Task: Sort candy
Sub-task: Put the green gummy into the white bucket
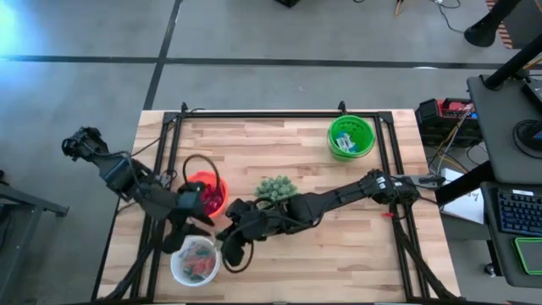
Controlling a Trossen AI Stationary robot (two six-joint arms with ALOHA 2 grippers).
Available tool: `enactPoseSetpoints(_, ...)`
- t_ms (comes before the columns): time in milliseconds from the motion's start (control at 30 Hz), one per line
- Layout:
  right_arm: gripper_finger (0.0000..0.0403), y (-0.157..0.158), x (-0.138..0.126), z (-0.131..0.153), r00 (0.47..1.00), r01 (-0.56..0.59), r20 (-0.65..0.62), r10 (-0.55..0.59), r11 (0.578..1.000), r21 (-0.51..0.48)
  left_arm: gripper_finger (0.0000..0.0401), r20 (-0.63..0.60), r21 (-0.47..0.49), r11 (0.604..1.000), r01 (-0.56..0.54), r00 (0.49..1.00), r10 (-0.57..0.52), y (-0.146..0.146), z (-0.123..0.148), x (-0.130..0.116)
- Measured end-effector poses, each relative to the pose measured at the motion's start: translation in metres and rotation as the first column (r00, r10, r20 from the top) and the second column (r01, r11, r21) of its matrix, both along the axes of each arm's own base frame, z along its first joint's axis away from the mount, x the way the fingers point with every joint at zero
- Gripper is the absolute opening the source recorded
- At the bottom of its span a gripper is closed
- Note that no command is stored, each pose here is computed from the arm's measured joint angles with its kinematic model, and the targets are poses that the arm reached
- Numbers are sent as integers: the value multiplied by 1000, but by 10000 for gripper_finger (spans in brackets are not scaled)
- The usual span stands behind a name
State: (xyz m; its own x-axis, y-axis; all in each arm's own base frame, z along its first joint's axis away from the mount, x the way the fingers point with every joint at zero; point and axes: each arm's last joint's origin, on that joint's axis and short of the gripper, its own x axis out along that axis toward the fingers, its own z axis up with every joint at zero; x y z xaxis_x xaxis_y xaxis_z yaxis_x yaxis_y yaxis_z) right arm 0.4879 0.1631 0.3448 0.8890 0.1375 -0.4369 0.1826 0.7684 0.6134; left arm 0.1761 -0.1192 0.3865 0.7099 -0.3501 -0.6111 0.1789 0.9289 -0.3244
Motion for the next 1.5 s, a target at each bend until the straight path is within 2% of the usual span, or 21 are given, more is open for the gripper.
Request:
enactPoseSetpoints(200, 11, -11, 0, 2, 1000, 6, -10, -6, 1000, -30, 114, -26, -61, 996, -70, 997, 68, 10, 2, 4)
enactPoseSetpoints(367, 11, -16, -4, -4, 995, 15, -102, -20, 998, -55, 114, -106, -44, 995, -94, 990, 89, 14, -3, -4)
enactPoseSetpoints(467, 11, -16, -6, -1, 995, 15, -101, -20, 999, -52, 114, -134, -41, 993, -113, 985, 107, 16, -4, -6)
enactPoseSetpoints(900, 11, -22, -2, 11, 1000, 29, 3, -29, 997, -73, 114, -95, -34, 992, -119, 989, 115, 15, -5, 7)
enactPoseSetpoints(1200, 11, -21, -3, 11, 1000, 26, 3, -26, 997, -73, 114, -63, 9, 995, -98, 993, 99, 19, -5, 11)
enactPoseSetpoints(1500, 12, -19, -3, 11, 1000, 19, 1, -19, 998, -68, 109, -2, 11, 996, -84, 996, 84, 22, -1, 15)
